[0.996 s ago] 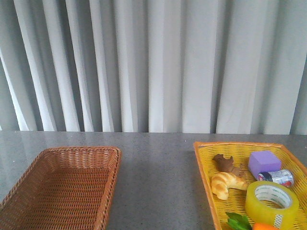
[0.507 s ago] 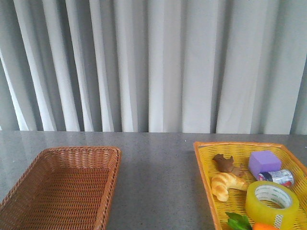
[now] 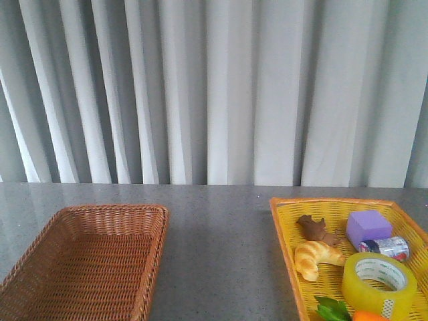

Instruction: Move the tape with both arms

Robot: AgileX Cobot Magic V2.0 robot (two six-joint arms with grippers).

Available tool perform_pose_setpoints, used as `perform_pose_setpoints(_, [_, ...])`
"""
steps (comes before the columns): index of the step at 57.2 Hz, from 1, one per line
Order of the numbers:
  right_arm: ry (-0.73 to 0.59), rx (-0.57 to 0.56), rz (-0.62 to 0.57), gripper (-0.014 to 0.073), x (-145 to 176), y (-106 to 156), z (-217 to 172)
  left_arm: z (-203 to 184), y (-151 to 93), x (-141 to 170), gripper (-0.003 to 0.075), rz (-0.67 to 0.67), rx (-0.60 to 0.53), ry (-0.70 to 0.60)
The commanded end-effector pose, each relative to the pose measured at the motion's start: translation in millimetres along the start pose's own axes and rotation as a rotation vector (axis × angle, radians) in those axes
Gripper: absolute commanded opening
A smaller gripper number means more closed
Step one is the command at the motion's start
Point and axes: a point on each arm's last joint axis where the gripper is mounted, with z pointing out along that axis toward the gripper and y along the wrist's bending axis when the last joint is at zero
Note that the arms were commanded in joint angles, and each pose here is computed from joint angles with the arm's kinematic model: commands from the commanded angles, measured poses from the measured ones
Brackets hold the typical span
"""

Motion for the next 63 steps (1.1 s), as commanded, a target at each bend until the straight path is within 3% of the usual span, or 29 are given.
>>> perform_pose_setpoints(1, [0.004,0.013,-0.035,-0.0004,-21.4,-0.8,11.5,14.6,-1.3,-22.0,-0.0006,-0.001,0.004,0.015])
perform_pose_setpoints(14, [0.212,0.022,-0.033,-0.0004,-6.8,-1.5,33.1,41.6,-0.5,-12.8,-0.0006,-0.004,0.000,0.157])
perform_pose_setpoints(31, [0.261,0.028,-0.044,0.0027,-2.1,-2.0,38.7,53.8,0.2,-3.9,0.0020,-0.005,-0.002,0.240])
perform_pose_setpoints(39, [0.262,0.035,-0.064,0.0161,-2.0,-3.0,38.7,59.6,0.5,0.7,0.0157,-0.005,-0.004,0.281])
perform_pose_setpoints(48, [0.268,0.035,-0.061,0.0449,-1.6,-2.9,38.5,64.1,0.8,2.3,0.0443,-0.005,-0.005,0.290])
perform_pose_setpoints(53, [0.279,0.036,-0.058,0.0578,-0.5,-3.0,38.2,64.3,0.8,1.5,0.0552,-0.006,-0.005,0.280])
perform_pose_setpoints(58, [0.283,0.025,-0.016,0.0629,0.5,-1.4,38.4,64.5,0.8,0.7,0.0618,-0.007,-0.005,0.271])
perform_pose_setpoints(63, [0.283,0.019,-0.008,0.0627,0.5,-0.8,38.6,64.6,0.2,0.5,0.0622,-0.005,-0.001,0.269])
